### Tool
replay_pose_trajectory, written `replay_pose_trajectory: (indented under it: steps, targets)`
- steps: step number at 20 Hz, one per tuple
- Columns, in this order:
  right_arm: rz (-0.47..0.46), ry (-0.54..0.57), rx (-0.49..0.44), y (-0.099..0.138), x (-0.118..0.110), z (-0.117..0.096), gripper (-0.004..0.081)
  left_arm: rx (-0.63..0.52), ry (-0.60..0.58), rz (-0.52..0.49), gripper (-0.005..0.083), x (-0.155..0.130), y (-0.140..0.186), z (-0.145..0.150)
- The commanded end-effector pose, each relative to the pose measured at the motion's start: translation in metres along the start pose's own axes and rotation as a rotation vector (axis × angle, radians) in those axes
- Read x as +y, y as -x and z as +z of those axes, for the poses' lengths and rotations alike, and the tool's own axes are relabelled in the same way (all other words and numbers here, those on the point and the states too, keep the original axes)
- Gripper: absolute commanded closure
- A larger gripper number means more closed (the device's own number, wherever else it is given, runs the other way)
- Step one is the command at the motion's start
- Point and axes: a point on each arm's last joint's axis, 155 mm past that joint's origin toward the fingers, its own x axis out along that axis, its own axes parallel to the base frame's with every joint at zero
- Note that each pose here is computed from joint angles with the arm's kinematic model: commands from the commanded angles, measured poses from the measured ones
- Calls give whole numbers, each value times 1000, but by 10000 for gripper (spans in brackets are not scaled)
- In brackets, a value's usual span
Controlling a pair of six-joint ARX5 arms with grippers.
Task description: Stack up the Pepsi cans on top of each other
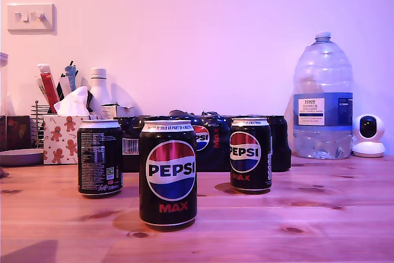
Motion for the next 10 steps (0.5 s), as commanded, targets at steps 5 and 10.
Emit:
replay_pose_trajectory:
  steps: [5, 10]
  targets:
    - [-4, 0, 61, -1, -1, -17, 782, -192, 18, -93, 792, -18, 3, 45]
    - [4, -1, 61, -1, 0, -17, 782, -170, 18, -90, 792, -17, 2, 39]
